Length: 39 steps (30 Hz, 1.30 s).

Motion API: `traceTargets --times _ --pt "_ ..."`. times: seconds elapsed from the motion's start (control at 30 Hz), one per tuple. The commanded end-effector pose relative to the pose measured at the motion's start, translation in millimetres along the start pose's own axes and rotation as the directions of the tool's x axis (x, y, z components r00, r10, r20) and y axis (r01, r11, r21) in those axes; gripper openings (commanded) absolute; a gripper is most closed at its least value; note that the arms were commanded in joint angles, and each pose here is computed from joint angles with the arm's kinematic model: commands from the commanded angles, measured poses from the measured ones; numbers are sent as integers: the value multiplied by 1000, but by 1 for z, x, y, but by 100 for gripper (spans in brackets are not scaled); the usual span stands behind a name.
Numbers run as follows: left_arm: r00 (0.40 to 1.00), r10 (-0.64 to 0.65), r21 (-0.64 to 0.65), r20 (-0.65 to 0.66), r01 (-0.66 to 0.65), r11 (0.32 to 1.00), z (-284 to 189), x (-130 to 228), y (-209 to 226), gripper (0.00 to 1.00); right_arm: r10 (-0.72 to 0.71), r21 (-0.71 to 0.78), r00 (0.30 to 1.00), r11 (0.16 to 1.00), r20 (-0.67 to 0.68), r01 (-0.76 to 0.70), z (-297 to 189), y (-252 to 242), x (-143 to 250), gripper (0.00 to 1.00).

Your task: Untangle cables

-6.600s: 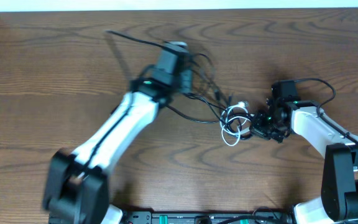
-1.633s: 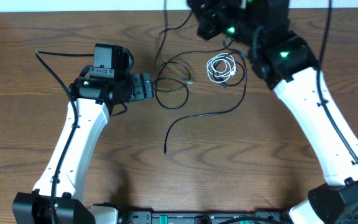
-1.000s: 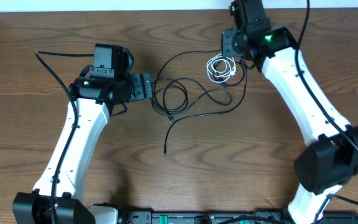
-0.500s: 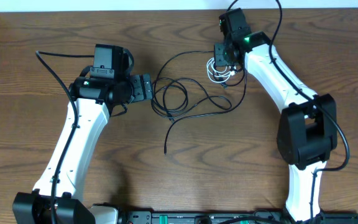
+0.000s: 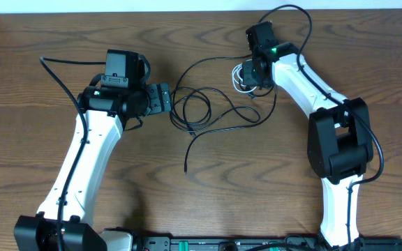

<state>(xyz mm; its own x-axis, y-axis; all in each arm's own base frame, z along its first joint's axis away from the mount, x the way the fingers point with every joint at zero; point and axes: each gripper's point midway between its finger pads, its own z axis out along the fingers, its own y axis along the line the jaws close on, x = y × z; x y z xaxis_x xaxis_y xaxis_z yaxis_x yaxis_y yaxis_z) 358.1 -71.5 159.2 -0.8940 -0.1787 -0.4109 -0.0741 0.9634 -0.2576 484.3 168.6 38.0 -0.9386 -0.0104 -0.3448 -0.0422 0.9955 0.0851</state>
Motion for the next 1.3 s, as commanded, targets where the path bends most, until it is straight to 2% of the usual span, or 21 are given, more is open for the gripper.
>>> traceTargets --times 0.0,0.17,0.27,0.3,0.33,0.4,0.47,0.57,0.7,0.77,0.8,0.87,0.93,0.97,1.0,1.13,1.27 --pt "1000 13 -14 3 -13 1000 1 -2 2 92 30 -154 999 988 -31 -35 -10 23 1 1" --pt "1000 12 -15 0 -12 1000 1 -2 2 92 55 -459 993 889 109 1 -108 56 -49 1" --pt "1000 12 -15 0 -12 1000 1 -2 2 92 103 -620 962 781 252 79 -193 64 -82 1" --pt "1000 12 -15 0 -12 1000 1 -2 2 92 143 -673 928 727 343 136 -243 62 -97 1" --pt "1000 12 -15 0 -12 1000 1 -2 2 92 156 -682 916 714 370 154 -258 60 -101 1" --pt "1000 12 -15 0 -12 1000 1 -2 2 92 203 -687 851 690 485 227 -318 49 -112 1" --pt "1000 13 -15 0 -13 1000 1 -2 2 92 221 -638 750 697 624 326 -390 34 -108 1" --pt "1000 13 -14 0 -13 1000 1 -2 2 92 189 -566 664 714 723 412 -441 27 -92 1" --pt "1000 13 -14 0 -13 1000 1 -2 2 92 180 -511 600 737 779 442 -471 22 -81 1" --pt "1000 12 -14 0 -12 1000 1 -2 2 92 190 -501 600 764 777 407 -469 17 -83 1" --pt "1000 12 -14 0 -12 1000 1 -2 2 92 196 -521 632 764 750 381 -461 17 -80 1" --pt "1000 12 -13 0 -12 1000 1 -2 2 92 169 -562 678 715 716 415 -457 29 -67 1" --pt "1000 14 25 1 -14 1000 1 -3 -5 92 106 -610 705 601 701 516 -464 51 -45 1" --pt "1000 17 74 1 -17 997 0 -4 -14 93 82 -640 721 537 688 549 -468 61 -34 1" --pt "1000 21 127 3 -21 992 -1 -5 -23 94 71 -655 730 507 679 560 -470 66 -28 1" --pt "998 50 366 32 -58 929 -11 -14 -67 98 58 -682 757 482 651 550 -468 77 -19 2" --pt "992 88 561 87 -121 819 -29 -24 -104 98 54 -701 765 446 642 556 -473 86 -14 1"
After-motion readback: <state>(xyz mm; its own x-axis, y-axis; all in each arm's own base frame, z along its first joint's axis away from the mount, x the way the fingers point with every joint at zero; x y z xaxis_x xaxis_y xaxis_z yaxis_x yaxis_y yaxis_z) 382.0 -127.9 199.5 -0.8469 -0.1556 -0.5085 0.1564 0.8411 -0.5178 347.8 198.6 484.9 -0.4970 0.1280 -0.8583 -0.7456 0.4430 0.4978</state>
